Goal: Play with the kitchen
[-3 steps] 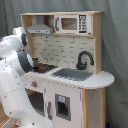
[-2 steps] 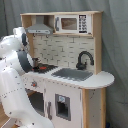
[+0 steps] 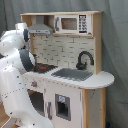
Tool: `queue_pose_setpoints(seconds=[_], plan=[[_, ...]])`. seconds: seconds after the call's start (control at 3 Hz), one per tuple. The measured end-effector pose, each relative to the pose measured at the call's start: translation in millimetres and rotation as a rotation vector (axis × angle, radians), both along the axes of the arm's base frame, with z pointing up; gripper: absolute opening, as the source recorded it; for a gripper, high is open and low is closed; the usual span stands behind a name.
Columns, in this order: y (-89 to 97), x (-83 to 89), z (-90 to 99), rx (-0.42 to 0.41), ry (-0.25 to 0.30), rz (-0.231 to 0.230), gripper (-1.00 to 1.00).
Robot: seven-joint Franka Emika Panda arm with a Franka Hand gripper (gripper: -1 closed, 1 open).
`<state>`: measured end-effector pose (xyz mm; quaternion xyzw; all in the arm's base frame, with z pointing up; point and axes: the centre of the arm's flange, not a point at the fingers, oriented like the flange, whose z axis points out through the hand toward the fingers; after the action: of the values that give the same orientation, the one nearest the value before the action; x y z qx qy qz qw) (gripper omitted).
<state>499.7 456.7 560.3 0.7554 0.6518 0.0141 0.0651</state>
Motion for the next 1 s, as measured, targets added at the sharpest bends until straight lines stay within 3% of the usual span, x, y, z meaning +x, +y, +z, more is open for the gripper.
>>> queue_pose_setpoints(seconds=[0.67, 1.0], plan=[[-12.6, -41.3, 38.8, -0.031, 0.069, -0.05, -1.0], [-16.7, -57.3, 42.5, -0.088, 0.095, -0.084, -1.0]])
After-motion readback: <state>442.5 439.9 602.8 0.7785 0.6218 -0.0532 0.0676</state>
